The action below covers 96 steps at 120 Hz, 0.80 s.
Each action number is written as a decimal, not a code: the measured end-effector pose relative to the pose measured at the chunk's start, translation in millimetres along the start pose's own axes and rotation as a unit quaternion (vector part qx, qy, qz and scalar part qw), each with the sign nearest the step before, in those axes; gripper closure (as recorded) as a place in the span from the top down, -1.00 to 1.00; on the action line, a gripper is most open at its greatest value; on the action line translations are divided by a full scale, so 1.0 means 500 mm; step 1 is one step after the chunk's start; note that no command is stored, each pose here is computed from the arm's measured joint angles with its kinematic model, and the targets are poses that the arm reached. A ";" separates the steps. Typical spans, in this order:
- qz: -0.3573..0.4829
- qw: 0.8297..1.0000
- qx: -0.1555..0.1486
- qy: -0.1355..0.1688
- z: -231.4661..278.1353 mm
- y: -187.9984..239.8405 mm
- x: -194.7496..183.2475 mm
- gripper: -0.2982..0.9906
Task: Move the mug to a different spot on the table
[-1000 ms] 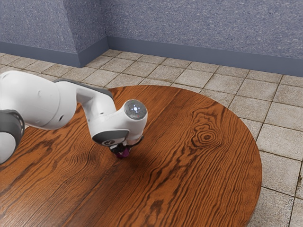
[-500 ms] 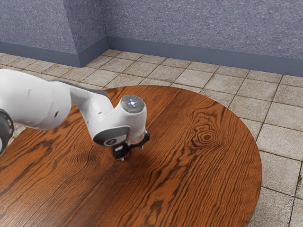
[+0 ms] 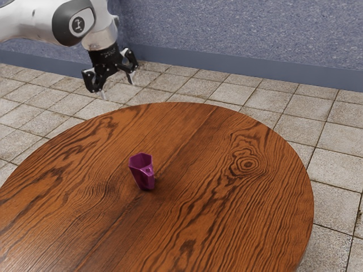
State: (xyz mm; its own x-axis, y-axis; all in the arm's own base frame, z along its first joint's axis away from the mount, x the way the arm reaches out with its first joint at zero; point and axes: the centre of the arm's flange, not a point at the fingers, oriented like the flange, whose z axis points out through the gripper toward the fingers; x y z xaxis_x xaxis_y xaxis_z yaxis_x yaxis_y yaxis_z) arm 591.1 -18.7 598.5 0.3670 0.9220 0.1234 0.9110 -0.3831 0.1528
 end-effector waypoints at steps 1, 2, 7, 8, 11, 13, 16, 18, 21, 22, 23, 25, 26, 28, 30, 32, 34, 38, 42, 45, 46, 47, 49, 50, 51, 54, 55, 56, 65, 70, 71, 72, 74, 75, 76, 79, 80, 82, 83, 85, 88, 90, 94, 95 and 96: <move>0.000 1.000 0.003 -0.003 -0.003 -0.008 0.012 0.53; 0.001 1.000 0.006 -0.007 -0.005 -0.015 0.024 0.53; 0.003 1.000 0.021 -0.022 -0.009 -0.054 0.081 0.53; 0.004 0.999 0.024 -0.024 -0.009 -0.061 0.092 0.53; 0.006 0.999 0.034 -0.031 -0.007 -0.083 0.123 0.53; 0.007 0.999 0.040 -0.036 -0.005 -0.098 0.143 0.53; 0.010 0.998 0.048 -0.042 0.000 -0.118 0.170 0.53; 0.012 0.997 0.053 -0.047 0.003 -0.131 0.186 0.53; 0.016 0.997 0.059 -0.053 0.007 -0.149 0.207 0.53; 0.018 0.996 0.061 -0.055 0.008 -0.155 0.214 0.53; 0.020 0.996 0.063 -0.057 0.008 -0.160 0.220 0.53; 0.024 0.996 0.066 -0.060 0.010 -0.170 0.230 0.53; 0.026 0.995 0.067 -0.062 0.010 -0.174 0.234 0.53; 0.031 0.995 0.069 -0.066 0.011 -0.181 0.242 0.54; 0.038 0.994 0.070 -0.069 0.011 -0.187 0.248 0.54; 0.044 0.994 0.072 -0.072 0.012 -0.192 0.253 0.54; 0.052 0.993 0.073 -0.074 0.011 -0.195 0.256 0.54; 0.069 0.992 0.073 -0.078 0.010 -0.195 0.257 0.54; 0.091 0.990 0.075 -0.081 0.010 -0.190 0.251 0.54; 0.109 0.988 0.077 -0.083 0.012 -0.182 0.241 0.54; 0.115 0.987 0.077 -0.084 0.013 -0.178 0.236 0.54; 0.122 0.986 0.078 -0.085 0.014 -0.174 0.231 0.54; 0.137 0.984 0.079 -0.087 0.015 -0.164 0.219 0.54; 0.144 0.982 0.079 -0.088 0.015 -0.159 0.211 0.54; 0.152 0.981 0.079 -0.088 0.015 -0.153 0.203 0.54; 0.177 0.977 0.079 -0.090 0.015 -0.133 0.176 0.54; 0.186 0.975 0.078 -0.090 0.014 -0.126 0.166 0.54; 0.195 0.973 0.078 -0.091 0.014 -0.119 0.155 0.54; 0.275 0.954 0.075 -0.094 0.008 -0.061 0.047 0.54; 0.311 0.943 0.073 -0.095 0.004 -0.034 -0.001 0.54; 0.317 0.941 0.073 -0.095 0.003 -0.029 -0.008 0.54; 0.323 0.939 0.072 -0.094 0.003 -0.022 -0.013 0.54; 0.331 0.936 0.071 -0.092 0.002 -0.005 -0.018 0.54; 0.335 0.935 0.071 -0.092 0.002 0.003 -0.018 0.54; 0.338 0.934 0.070 -0.090 0.002 0.010 -0.016 0.53; 0.343 0.933 0.070 -0.088 0.001 0.026 -0.006 0.53; 0.343 0.932 0.070 -0.088 0.001 0.029 -0.001 0.53; 0.345 0.932 0.071 -0.087 0.002 0.032 0.008 0.53; 0.345 0.932 0.071 -0.087 0.002 0.033 0.013 0.54; 0.347 0.931 0.072 -0.088 0.002 0.034 0.020 0.54; 0.350 0.930 0.074 -0.089 0.003 0.034 0.028 0.54; 0.353 0.928 0.074 -0.090 0.004 0.034 0.031 0.54; 0.360 0.925 0.076 -0.092 0.006 0.035 0.031 0.54; 0.363 0.924 0.077 -0.093 0.006 0.036 0.030 0.54; 0.365 0.923 0.077 -0.093 0.006 0.036 0.030 0.54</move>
State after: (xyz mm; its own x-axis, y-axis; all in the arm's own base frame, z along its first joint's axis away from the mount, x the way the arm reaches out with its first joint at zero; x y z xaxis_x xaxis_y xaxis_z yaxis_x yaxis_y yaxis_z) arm 613.6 -11.8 599.9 0.9062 0.4213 -0.0353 0.4196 -0.9065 -0.0474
